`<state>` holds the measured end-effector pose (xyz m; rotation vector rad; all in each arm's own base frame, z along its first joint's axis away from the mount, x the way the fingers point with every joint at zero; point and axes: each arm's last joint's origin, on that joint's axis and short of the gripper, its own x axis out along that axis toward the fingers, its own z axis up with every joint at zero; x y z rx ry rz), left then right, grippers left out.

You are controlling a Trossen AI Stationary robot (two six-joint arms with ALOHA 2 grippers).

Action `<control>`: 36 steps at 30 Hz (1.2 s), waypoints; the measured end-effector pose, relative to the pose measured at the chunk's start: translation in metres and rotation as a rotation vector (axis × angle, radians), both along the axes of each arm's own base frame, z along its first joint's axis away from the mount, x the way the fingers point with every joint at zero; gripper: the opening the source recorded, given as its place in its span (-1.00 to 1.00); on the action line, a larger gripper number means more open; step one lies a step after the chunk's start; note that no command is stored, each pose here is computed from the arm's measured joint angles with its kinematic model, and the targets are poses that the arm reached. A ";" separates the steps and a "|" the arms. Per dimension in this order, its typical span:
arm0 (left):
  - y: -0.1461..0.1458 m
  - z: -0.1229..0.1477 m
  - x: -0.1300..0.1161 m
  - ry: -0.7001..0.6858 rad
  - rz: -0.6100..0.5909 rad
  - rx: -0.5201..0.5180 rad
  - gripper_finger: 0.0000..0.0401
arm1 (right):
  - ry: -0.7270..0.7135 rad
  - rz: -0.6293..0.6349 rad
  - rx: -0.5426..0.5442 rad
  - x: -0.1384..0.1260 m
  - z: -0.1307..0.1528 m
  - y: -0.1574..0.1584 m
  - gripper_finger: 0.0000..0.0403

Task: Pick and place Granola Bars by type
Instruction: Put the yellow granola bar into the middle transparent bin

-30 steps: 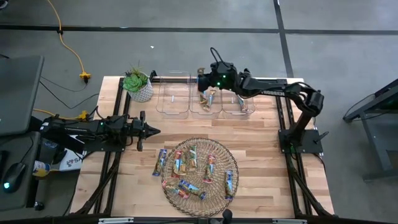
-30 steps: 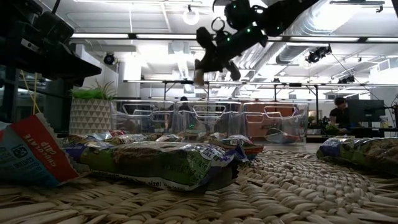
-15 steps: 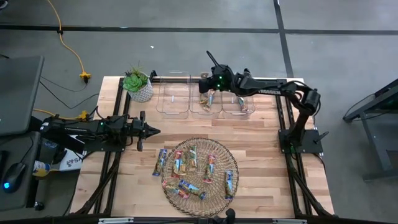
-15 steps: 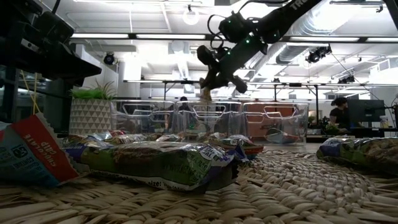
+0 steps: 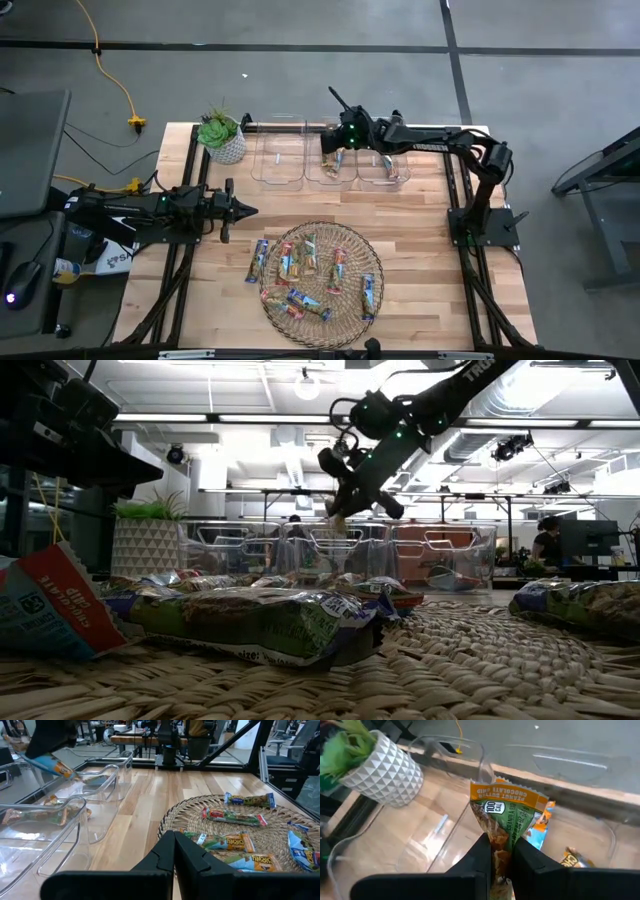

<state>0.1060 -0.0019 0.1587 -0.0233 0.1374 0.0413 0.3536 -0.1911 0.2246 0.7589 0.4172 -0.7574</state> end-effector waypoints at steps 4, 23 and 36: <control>0.000 0.000 0.000 0.000 0.000 0.000 -0.99 | 0.038 -0.002 0.052 0.003 -0.016 0.000 -0.84; 0.000 0.000 0.000 0.000 0.001 0.000 -0.99 | 0.088 -0.023 0.146 0.008 -0.044 -0.001 -0.84; 0.000 0.000 0.000 0.000 0.000 0.000 -0.99 | 0.142 -0.025 0.174 0.004 -0.048 0.001 -0.53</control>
